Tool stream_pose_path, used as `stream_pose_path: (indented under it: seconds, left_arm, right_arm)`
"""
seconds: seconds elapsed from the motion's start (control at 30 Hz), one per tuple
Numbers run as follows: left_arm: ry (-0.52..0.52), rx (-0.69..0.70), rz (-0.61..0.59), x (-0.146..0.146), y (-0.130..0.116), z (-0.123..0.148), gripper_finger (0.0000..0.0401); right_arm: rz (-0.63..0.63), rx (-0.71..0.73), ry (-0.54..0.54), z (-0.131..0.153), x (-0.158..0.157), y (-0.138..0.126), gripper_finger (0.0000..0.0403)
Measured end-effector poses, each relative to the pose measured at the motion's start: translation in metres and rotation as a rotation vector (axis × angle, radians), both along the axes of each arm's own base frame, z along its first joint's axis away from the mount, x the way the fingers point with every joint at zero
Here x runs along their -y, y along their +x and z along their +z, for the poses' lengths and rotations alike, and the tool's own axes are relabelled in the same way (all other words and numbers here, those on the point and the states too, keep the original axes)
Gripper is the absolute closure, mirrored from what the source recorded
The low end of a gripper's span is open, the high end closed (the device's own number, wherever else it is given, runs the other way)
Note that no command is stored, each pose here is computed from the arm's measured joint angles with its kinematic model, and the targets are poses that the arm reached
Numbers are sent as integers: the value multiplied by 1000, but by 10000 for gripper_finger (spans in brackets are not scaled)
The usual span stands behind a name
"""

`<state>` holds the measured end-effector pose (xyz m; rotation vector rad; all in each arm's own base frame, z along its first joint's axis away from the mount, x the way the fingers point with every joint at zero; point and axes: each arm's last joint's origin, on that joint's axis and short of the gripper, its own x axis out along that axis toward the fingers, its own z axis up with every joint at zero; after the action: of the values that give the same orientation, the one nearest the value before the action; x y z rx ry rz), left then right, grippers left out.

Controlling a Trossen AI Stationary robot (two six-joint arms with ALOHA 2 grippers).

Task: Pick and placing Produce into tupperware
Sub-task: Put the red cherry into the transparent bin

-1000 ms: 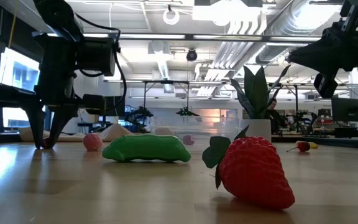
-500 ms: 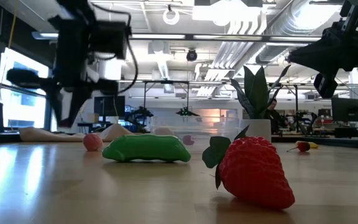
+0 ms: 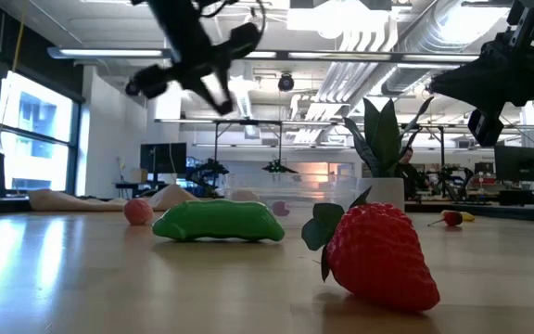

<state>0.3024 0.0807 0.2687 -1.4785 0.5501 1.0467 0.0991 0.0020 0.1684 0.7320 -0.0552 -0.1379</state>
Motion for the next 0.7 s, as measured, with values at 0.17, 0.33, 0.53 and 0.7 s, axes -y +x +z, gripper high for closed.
stream_pose_path:
  seconds: [0.17, 0.33, 0.53, 0.7]
  left_arm:
    - [23, 55, -57, 2, 39, -14, 339]
    - [-7, 30, -104, 1, 68, -30, 339]
    - [-73, -74, -132, -3, 93, -56, 339]
    - [-104, -167, -151, -6, 104, -74, 339]
  right_arm:
    - [0, 0, 0, 0, 0, 0, 366]
    - [0, 0, 0, 0, 0, 0, 366]
    - [0, 1, 0, 0, 0, 0, 366]
    - [0, -3, 0, 0, 0, 0, 366]
